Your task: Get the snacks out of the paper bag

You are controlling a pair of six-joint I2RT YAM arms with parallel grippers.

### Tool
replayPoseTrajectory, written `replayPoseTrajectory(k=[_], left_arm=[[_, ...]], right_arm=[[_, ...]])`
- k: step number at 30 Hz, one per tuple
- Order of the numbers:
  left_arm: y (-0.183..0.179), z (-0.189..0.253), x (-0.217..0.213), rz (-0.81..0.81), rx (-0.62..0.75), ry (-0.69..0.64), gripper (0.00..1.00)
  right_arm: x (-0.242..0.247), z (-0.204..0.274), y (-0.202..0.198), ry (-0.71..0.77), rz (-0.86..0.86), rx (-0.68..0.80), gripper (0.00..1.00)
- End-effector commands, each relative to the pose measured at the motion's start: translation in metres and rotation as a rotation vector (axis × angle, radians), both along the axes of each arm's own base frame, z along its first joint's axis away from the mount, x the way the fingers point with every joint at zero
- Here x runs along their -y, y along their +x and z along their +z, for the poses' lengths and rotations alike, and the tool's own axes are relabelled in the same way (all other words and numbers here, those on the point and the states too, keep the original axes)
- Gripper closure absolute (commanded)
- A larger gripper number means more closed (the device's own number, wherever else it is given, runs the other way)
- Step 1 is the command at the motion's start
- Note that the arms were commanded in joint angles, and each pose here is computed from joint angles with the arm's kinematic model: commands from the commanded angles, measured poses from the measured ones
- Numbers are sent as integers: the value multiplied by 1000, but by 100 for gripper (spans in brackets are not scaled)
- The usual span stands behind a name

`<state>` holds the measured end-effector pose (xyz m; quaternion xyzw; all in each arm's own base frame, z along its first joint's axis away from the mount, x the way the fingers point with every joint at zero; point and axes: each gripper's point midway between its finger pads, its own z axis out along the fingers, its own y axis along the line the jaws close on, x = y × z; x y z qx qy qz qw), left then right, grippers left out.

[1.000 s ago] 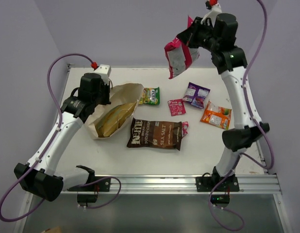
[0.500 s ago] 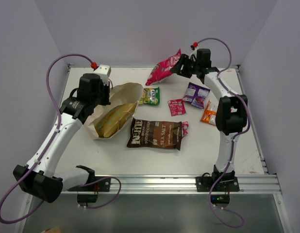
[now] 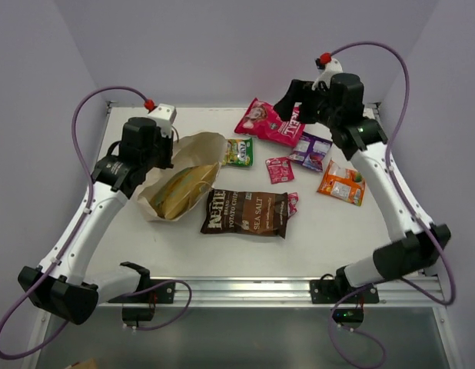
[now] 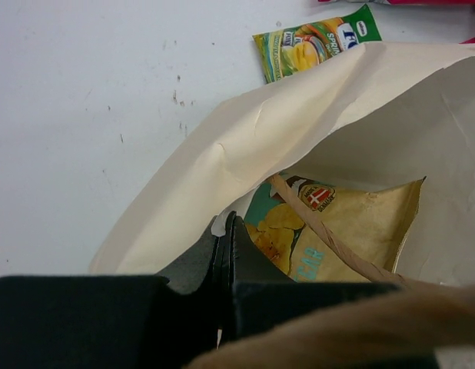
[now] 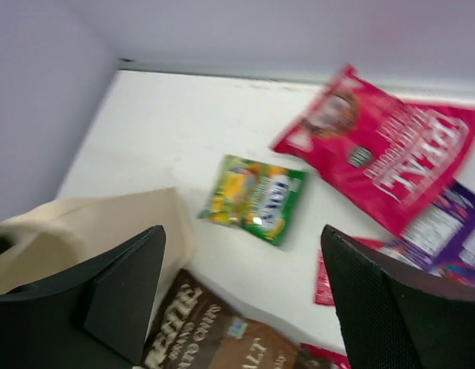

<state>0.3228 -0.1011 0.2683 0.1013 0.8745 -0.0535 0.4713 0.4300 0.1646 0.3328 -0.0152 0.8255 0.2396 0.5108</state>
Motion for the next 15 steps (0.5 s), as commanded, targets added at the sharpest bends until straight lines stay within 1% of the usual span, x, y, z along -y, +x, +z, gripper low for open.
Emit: replayPoseTrajectory(k=[1,3,4,5,6,8,10,11,12,13,14,15], left_arm=[[-8,18,-7,-21,32,26,100],[-9,24,-6,-25,41,20,100],[-11,27,-5,-31,45,15,100],[-12,28,-3,-44,47,8,100],[-13,30,-2,-52,50,3,100],[-15,30,2,-78,50,3,100],[-18,28,5,-93,45,1,100],[-20,27,7,-101,42,-2,100],[-20,27,8,-108,43,1,100],[-21,25,8,-113,42,8,100],[-22,24,8,-120,41,10,100],[-22,23,9,-123,39,15,100]], right_arm=[[-59,49,-73,-52,233,137,15],[-92,59,-104,-33,378,178,15],[-118,61,-128,-27,466,186,15],[-131,62,-140,-54,536,212,15],[-157,60,-165,-69,631,228,15],[-184,46,-177,-132,713,239,15],[-207,27,-198,-231,834,277,15],[-218,10,-198,-276,868,272,9],[-224,2,-197,-337,888,317,9],[-234,-9,-207,-371,929,329,9],[-241,-20,-205,-433,964,369,9],[-248,-25,-210,-463,990,398,8]])
